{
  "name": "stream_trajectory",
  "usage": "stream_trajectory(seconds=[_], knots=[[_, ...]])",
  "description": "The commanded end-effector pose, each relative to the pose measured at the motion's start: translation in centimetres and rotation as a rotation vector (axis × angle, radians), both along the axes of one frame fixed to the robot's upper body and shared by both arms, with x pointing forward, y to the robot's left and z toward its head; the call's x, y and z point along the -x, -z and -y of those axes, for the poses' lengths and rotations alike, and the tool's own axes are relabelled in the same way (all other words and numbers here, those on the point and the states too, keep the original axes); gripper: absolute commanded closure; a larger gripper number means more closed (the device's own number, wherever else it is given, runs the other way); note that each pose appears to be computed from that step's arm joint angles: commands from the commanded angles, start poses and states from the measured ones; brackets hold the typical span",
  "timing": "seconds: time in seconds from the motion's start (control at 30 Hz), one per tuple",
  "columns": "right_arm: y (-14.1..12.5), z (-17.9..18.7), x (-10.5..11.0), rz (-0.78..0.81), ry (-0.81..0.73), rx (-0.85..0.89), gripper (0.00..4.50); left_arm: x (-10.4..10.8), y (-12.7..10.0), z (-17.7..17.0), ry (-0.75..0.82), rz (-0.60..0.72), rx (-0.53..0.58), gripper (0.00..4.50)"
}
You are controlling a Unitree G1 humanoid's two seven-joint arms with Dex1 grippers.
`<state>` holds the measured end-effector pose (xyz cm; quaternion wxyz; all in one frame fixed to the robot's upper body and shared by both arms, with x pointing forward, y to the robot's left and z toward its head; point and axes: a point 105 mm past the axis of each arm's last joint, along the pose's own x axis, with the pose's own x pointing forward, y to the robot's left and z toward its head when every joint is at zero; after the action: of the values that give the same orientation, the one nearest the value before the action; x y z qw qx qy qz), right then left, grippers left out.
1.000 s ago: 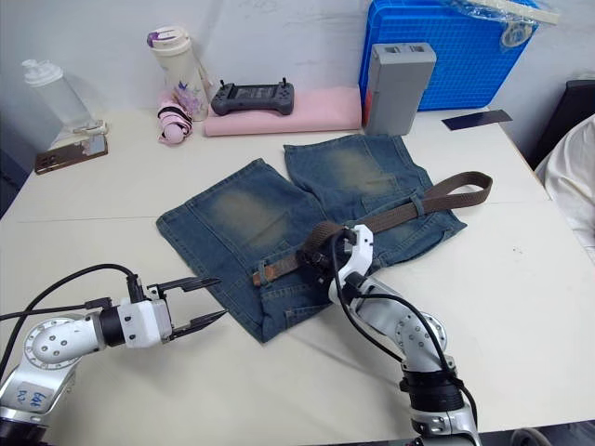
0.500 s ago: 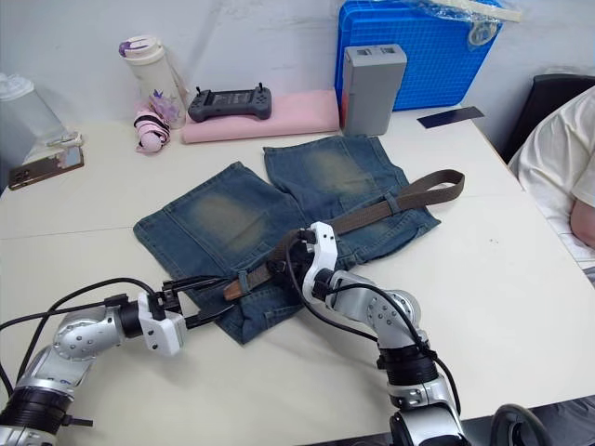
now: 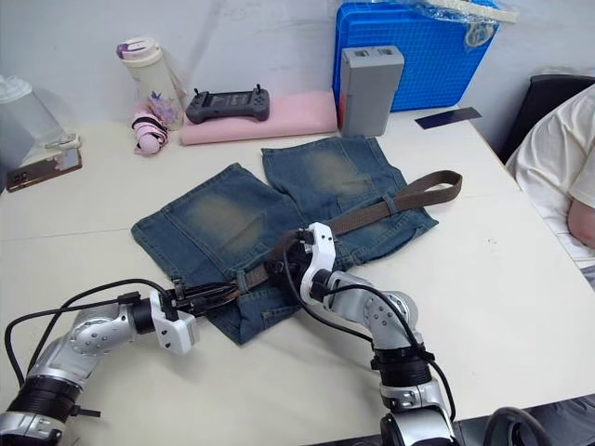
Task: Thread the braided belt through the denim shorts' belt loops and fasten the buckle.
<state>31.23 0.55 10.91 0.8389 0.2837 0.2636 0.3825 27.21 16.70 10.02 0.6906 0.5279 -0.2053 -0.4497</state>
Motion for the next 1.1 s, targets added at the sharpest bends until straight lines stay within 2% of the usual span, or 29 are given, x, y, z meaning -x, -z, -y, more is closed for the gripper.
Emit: stream_trajectory(seconds=[0.03, 0.23, 0.33, 0.47, 0.57, 0.67, 0.77, 0.9, 1.1], knots=[[1.6, -0.7, 1.0, -0.062, -0.039, 0.01, 4.5, 0.1, 0.3, -0.4, -0.018, -0.013, -0.011, 4.44], [0.6, -0.2, 0.6, -0.009, -0.02, -0.013, 4.5, 0.2, 0.3, -0.7, -0.028, -0.009, -0.024, 4.44], [-1.6, 1.1, 0.4, 0.049, -0.005, -0.091, 3.38, 0.4, 0.4, -0.9, -0.032, -0.011, -0.027, 4.5], [-3.8, 2.7, 1.6, 0.146, -0.045, -0.083, 1.55, 0.7, 0.6, -1.0, -0.034, -0.019, -0.032, 4.5], [-3.6, 4.4, 2.8, 0.248, -0.075, 0.074, 1.55, 0.8, 0.7, -1.1, -0.04, -0.029, -0.033, 4.5], [-2.8, 5.5, 3.0, 0.3, -0.069, 0.217, 1.55, 0.9, 0.8, -1.3, -0.043, -0.037, -0.031, 4.5], [-0.6, 6.2, 2.9, 0.351, -0.07, 0.422, 2.34, 1.0, 0.8, -1.5, -0.047, -0.043, -0.03, 4.5], [0.7, 5.7, 2.6, 0.393, -0.066, 0.496, 4.43, 1.0, 0.7, -1.7, -0.049, -0.048, -0.029, 4.5], [3.5, 6.1, 2.3, 0.352, -0.053, 0.635, 4.47, 1.1, 0.8, -2.4, -0.064, -0.089, -0.038, 4.5]])
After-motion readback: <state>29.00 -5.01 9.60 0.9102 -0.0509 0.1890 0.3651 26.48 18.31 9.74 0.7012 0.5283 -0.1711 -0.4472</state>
